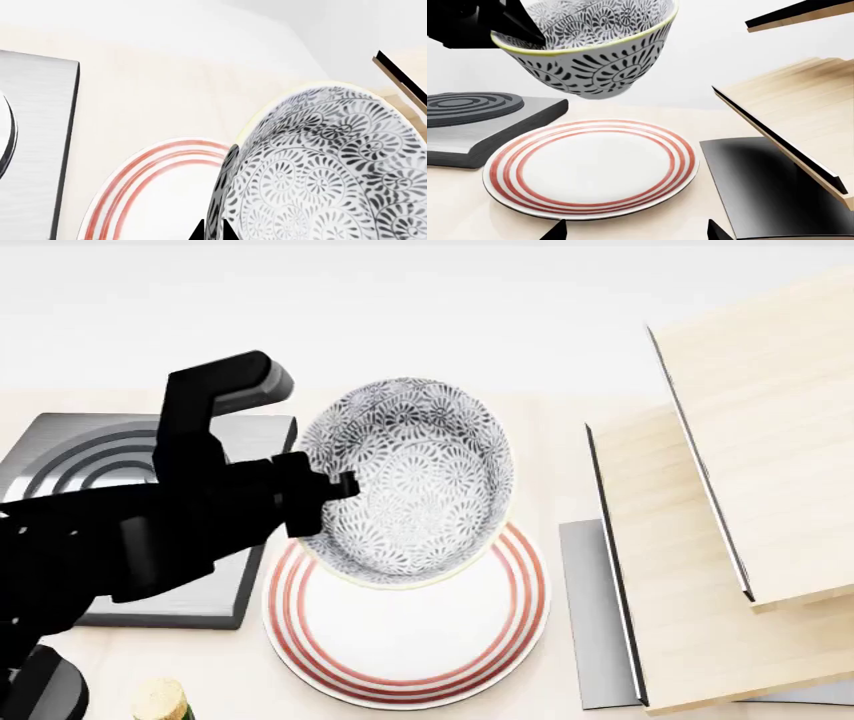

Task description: Pick up the akita bowl and put it on the plate.

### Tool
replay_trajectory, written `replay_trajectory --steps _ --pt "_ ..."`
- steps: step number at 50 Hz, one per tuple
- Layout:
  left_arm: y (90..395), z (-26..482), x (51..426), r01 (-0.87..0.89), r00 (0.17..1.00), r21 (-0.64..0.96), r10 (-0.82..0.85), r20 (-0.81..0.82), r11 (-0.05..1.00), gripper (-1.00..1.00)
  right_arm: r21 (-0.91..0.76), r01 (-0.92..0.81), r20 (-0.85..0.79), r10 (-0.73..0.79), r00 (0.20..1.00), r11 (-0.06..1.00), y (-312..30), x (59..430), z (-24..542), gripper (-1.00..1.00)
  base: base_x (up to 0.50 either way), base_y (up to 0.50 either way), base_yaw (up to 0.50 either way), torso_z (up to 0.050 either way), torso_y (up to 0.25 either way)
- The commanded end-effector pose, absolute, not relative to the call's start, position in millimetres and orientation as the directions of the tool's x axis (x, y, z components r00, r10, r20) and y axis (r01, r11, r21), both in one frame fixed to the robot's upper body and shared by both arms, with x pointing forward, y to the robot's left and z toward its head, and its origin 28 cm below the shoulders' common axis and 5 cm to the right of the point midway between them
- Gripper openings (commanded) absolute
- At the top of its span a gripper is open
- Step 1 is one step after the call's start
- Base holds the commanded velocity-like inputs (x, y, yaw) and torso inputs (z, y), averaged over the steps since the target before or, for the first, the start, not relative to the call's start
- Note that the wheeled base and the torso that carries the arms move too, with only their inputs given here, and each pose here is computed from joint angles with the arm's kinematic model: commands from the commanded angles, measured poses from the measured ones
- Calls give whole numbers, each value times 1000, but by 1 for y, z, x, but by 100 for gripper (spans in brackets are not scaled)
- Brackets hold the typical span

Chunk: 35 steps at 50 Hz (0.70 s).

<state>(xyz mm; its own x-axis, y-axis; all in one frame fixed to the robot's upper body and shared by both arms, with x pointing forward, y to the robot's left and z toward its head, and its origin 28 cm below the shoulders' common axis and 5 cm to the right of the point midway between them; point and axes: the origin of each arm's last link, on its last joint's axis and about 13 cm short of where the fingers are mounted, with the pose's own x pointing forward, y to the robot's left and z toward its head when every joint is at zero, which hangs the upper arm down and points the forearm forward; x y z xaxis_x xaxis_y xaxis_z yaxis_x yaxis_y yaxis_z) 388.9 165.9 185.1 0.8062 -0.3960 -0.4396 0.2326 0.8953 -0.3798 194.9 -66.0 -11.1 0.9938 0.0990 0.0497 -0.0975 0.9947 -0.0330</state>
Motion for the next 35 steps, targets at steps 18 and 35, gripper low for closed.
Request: replay_trajectory --steps 18,35 --pt "158 181 392 257 856 -276 -351 -379 926 -100 -32 -98 49 100 994 995 -66 194 -11 100 0 0 0 0 -7" --pt "160 181 394 251 868 -262 -337 -366 932 -100 -33 -97 49 99 994 995 -66 195 -11 100 0 0 0 0 -3"
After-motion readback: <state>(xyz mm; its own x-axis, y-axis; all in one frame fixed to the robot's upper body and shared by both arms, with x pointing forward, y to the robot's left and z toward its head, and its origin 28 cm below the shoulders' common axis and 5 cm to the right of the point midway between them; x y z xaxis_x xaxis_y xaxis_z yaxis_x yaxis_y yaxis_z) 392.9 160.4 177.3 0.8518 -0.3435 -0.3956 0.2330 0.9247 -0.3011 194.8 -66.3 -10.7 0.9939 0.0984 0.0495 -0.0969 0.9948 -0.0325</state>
